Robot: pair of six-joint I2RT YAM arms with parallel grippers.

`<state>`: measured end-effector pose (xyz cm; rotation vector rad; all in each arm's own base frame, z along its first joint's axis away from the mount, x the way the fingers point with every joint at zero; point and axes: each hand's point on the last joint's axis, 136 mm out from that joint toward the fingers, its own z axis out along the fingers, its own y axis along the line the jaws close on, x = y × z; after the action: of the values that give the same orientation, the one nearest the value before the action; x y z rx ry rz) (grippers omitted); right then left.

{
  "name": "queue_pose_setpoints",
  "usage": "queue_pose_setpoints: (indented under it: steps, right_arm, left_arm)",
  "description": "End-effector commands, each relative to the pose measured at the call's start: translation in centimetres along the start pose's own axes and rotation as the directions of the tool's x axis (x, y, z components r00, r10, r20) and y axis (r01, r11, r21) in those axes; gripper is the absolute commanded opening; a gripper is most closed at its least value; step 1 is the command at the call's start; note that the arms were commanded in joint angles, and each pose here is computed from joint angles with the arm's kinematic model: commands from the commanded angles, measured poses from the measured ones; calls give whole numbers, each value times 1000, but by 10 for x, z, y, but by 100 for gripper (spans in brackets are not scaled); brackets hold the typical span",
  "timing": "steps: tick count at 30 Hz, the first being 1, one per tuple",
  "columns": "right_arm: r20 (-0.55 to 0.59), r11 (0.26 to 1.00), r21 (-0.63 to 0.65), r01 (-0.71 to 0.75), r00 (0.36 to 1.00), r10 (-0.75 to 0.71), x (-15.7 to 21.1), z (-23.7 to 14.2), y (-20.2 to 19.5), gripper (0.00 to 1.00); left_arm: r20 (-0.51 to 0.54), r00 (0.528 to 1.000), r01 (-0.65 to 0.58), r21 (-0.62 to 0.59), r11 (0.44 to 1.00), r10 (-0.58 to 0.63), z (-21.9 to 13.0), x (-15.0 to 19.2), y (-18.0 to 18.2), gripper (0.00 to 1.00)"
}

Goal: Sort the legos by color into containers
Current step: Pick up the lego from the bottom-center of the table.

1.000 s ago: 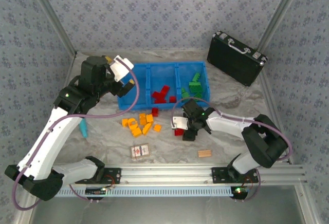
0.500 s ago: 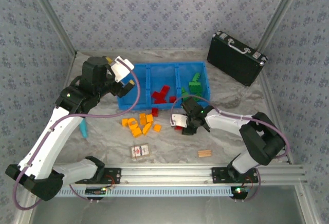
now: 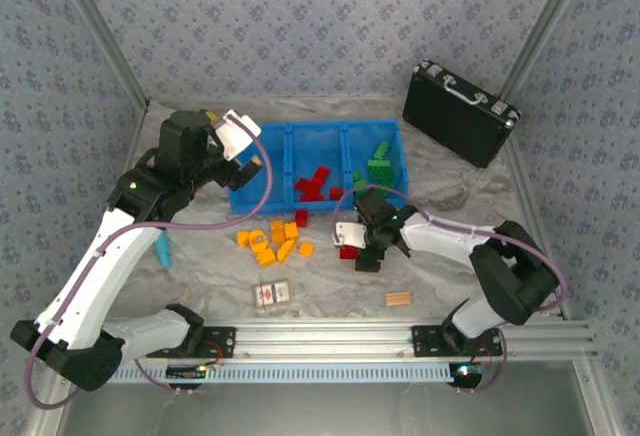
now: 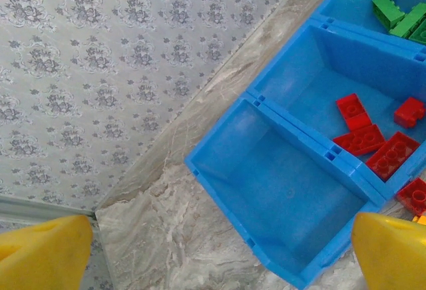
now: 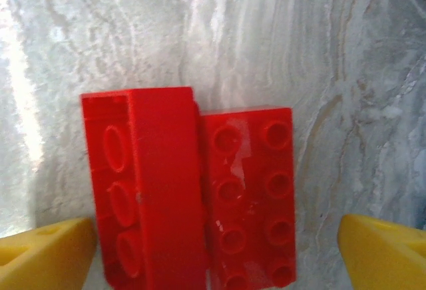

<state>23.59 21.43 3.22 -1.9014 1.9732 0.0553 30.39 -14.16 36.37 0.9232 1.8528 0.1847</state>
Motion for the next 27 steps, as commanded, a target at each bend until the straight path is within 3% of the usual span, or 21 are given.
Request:
queue_pose_setpoints:
  steps: [1,11,13,18,22,27]
  right_arm:
    - [-14,1000,-17,18,1000,-18,4,-9,9,85]
    - [-18,997,-52,57,998,-59,-1,-11,22,65]
    - [-15,996,-60,65,998,-66,-2,-10,25,55]
    - [-24,995,-79,63,998,-65,-2,-7,27,43]
    - [-23,992,-106,68,997,-71,-4,-5,33,44]
    - [-28,989,-124,81,996,-85,-5,-2,40,56]
  left_arm:
    - [52,999,17,-12,1000,-17,-10,-11,7,100]
    - [57,998,26,-10,1000,-25,-12,-12,7,100]
    - [58,998,26,-7,1000,-26,-11,-12,6,100]
    - [58,998,27,-6,1000,-26,-11,-11,6,100]
    - [60,998,26,-9,1000,-25,-13,-11,6,100]
    - [61,998,27,-7,1000,-27,-12,-11,6,100]
